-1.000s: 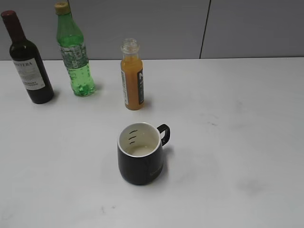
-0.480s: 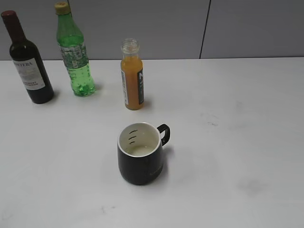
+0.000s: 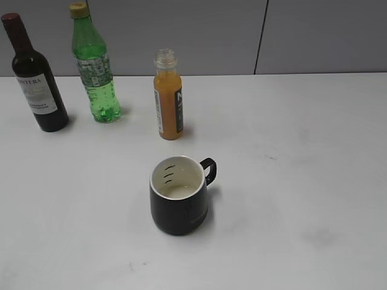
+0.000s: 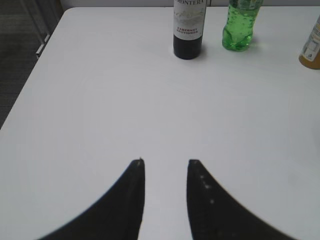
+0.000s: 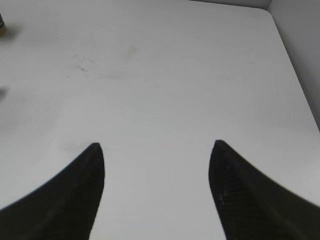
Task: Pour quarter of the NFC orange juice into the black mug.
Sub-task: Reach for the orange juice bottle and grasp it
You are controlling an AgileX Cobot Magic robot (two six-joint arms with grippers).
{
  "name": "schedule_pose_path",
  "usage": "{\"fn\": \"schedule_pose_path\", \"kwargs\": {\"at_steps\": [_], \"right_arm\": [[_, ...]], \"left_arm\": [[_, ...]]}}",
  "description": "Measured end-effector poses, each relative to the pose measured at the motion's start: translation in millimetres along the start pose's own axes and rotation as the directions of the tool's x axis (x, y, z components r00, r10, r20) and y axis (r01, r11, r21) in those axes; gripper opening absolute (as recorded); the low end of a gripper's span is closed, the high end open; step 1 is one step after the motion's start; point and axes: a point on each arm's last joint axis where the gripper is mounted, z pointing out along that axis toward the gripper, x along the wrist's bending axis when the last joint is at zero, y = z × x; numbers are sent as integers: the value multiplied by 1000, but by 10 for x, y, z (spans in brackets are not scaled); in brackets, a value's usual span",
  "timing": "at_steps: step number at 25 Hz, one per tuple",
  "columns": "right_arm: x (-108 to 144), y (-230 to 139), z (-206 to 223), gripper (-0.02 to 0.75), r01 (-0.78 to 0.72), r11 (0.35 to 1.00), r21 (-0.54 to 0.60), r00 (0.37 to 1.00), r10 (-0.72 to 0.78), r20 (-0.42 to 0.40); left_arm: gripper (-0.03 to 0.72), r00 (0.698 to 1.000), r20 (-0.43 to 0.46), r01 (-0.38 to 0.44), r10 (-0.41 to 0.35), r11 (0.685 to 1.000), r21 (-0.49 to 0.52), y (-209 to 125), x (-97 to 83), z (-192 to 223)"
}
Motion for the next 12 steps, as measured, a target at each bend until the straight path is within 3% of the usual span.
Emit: {"fn": "schedule_pose_path", "kwargs": {"at_steps": [12], "right_arm": [[0,0,0,500,-1,1000,0,1000,1,0]], "left_arm": [[232,1000,-1,0,0,1000,0,0,1,0]]}}
